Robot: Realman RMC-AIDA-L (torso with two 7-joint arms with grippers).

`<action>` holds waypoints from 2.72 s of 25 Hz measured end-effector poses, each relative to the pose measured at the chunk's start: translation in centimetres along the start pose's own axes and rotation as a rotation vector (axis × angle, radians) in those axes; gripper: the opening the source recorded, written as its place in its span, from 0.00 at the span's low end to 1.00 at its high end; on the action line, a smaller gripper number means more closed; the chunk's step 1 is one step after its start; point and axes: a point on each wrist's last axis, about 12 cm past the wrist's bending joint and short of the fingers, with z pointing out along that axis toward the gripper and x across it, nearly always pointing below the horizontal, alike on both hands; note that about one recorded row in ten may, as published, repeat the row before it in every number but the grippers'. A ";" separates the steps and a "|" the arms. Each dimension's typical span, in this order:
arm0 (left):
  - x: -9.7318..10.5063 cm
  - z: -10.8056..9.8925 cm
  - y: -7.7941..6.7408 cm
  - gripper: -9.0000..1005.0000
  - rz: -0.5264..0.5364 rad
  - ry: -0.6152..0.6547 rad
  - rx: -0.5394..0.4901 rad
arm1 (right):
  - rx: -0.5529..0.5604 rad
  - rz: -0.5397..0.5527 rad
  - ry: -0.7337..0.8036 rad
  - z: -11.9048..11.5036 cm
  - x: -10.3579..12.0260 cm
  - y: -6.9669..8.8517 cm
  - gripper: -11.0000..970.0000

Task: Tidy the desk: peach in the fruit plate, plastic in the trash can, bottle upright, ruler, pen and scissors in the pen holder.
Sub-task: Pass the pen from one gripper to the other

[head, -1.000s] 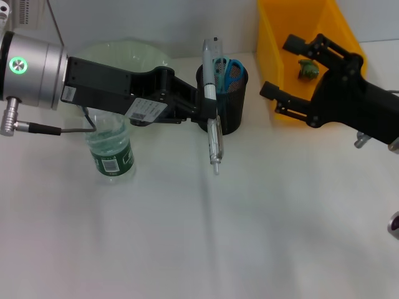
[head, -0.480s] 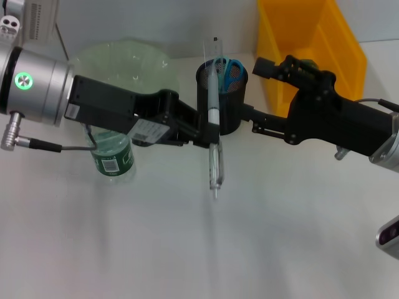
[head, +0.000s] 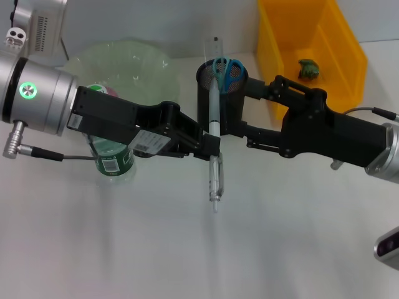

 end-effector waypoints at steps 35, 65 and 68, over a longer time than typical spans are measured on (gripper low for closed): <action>0.6 1.2 0.8 0.14 -0.088 0.049 -0.004 | -0.049 -0.044 -0.067 -0.2 -0.9 0.8 0.49; 0.1 1.7 0.5 0.14 -0.105 0.065 0.007 | -0.072 -0.058 -0.068 0.4 -0.9 1.3 0.48; 0.1 1.7 0.4 0.14 -0.104 0.065 0.007 | -0.073 -0.058 -0.072 0.5 -0.9 1.3 0.47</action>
